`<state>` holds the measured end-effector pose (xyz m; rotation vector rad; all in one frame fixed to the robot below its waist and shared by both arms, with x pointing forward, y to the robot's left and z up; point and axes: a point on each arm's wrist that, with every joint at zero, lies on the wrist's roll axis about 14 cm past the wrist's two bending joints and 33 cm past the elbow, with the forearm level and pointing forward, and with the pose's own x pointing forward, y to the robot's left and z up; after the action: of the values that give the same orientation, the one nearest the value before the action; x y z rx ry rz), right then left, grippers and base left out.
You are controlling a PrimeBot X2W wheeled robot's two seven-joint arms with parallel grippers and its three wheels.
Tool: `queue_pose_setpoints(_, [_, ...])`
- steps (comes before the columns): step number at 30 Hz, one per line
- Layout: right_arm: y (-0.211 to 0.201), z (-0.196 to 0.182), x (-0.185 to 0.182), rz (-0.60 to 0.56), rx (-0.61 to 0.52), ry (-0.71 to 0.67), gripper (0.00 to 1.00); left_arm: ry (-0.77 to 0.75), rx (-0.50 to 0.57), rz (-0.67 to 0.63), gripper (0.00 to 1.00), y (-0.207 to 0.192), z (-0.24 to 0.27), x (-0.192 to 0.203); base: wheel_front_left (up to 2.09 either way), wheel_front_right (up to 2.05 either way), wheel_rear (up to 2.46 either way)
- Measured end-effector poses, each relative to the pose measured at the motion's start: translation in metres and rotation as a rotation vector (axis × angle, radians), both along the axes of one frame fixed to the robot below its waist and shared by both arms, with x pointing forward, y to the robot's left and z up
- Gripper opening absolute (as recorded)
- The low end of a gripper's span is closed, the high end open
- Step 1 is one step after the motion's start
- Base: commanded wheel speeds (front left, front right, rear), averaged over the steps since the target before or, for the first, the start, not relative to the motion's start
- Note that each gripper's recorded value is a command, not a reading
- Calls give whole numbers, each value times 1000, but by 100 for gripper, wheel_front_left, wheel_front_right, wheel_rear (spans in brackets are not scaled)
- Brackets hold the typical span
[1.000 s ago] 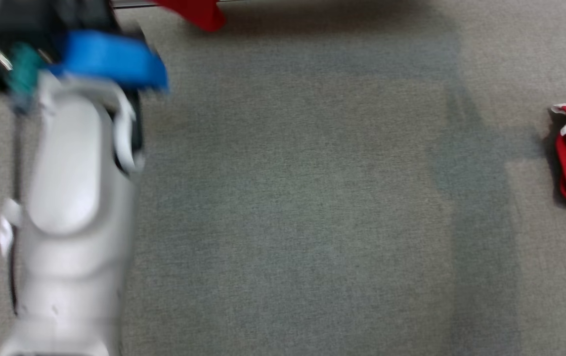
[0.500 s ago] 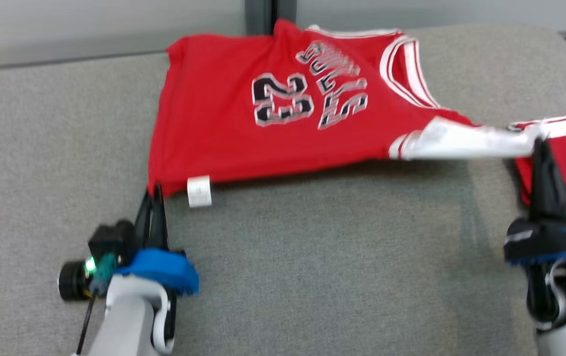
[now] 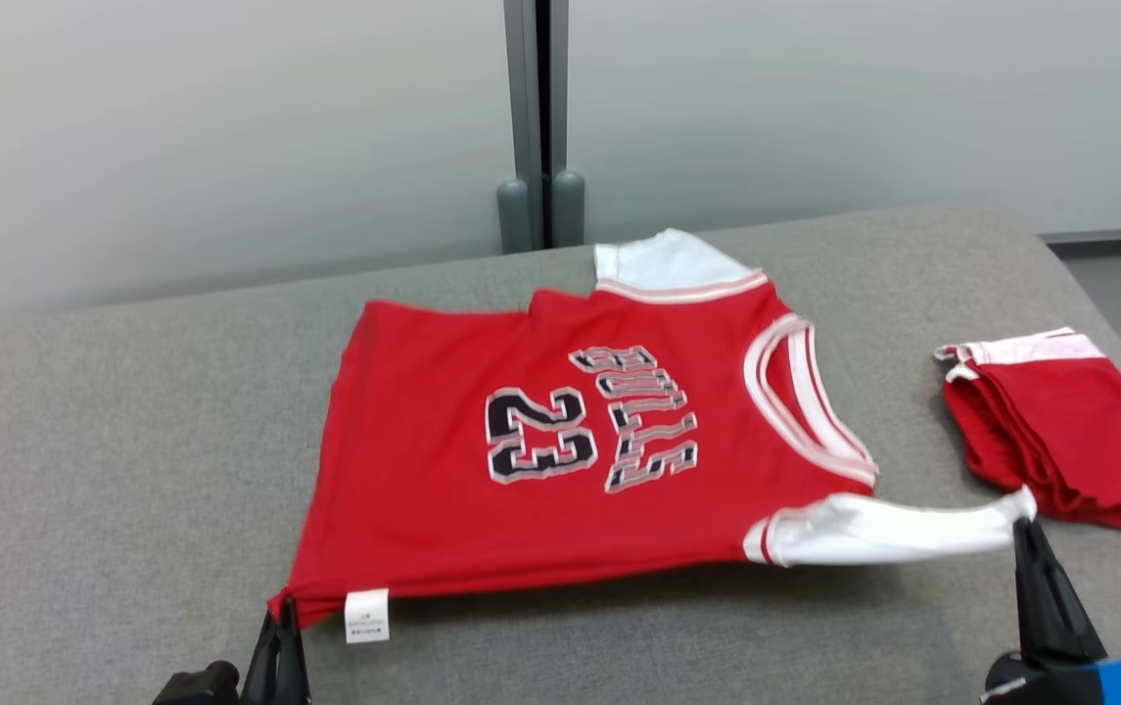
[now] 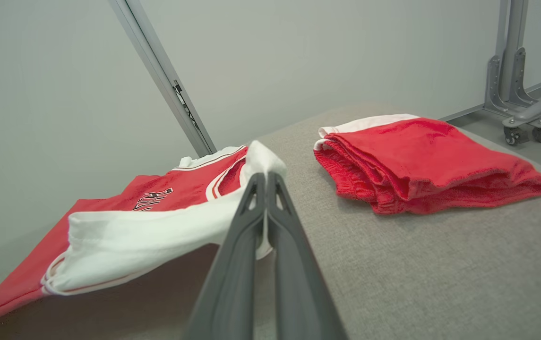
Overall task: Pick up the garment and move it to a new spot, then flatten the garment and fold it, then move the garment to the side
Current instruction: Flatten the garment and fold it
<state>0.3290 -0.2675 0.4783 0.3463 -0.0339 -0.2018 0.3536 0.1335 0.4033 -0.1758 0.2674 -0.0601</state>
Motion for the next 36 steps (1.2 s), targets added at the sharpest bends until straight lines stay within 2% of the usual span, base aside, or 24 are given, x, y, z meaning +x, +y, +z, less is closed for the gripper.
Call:
queue_pose_setpoints(4, [-7, -1, -17, -33, 12, -4, 0, -31, -13, -9, 0, -2, 10, -8, 0, 0, 0])
queue_pose_setpoints(11, [6, -3, -10, 5, 8, 2, 0, -46, -14, -33, 0, -9, 14, -11, 0, 0, 0])
queue_pose_setpoints(19, [17, 2, 37, 68, -37, 3, 0, -77, -9, -78, 0, -26, 22, 20, 0, 0, 0])
queue_pose_setpoints(27, [19, -3, 100, 114, -110, 37, 0, -34, 35, -64, 0, -24, 5, 57, 0, 0, 0])
queue_pose_setpoints(36, [26, -29, 135, 150, -150, 110, 0, 2, 78, -107, 0, -28, -12, 85, 0, 0, 0])
